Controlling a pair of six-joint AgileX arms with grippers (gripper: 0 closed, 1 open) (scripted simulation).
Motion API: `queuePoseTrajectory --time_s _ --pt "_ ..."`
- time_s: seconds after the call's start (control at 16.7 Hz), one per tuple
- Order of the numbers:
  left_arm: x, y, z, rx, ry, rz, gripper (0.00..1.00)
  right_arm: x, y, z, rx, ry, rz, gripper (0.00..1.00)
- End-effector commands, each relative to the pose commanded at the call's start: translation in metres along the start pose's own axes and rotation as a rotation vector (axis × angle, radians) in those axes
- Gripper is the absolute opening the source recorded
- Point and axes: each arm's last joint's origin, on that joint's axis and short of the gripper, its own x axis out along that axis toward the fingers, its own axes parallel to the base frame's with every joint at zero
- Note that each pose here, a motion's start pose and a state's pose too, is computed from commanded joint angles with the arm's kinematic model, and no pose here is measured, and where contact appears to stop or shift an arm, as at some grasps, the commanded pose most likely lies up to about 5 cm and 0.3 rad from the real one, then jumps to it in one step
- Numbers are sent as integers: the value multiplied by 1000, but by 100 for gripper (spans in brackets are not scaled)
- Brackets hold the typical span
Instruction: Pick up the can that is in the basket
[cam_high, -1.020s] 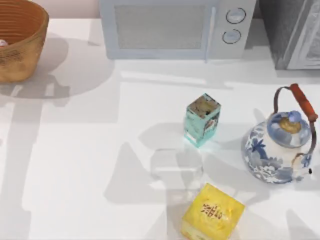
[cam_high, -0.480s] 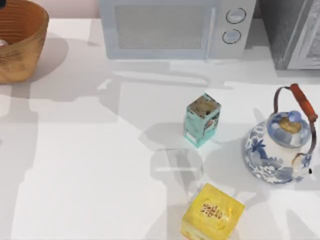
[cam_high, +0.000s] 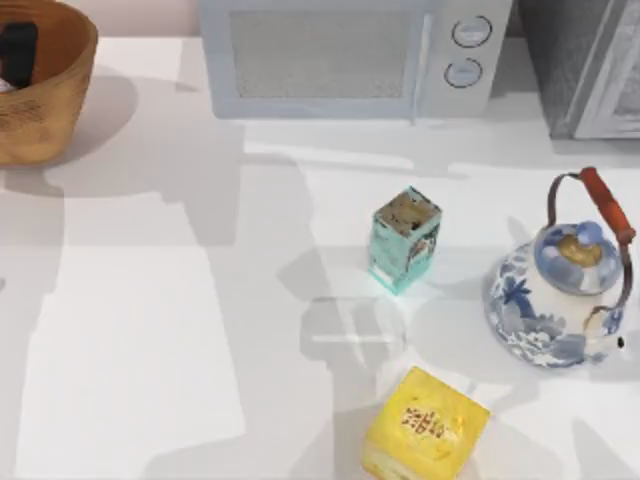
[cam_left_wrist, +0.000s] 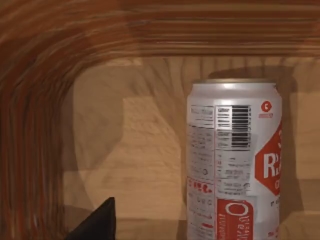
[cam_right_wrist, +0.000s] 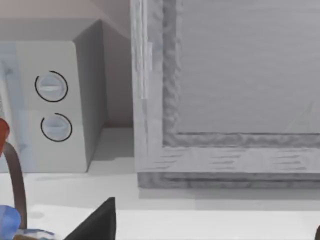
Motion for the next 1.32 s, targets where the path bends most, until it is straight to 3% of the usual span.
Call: queuePoseTrajectory --time_s 0.48,0.84,1.08,1.32 --pt "11 0 0 2 19 -4 100 0 0 0 0 0 0 100" --pt "64 2 -1 -1 18 -3 100 0 0 0 0 0 0 100" --pt "69 2 -1 -1 18 -3 100 0 0 0 0 0 0 100" --pt "69 2 -1 -1 18 -3 70 0 0 0 0 0 0 100"
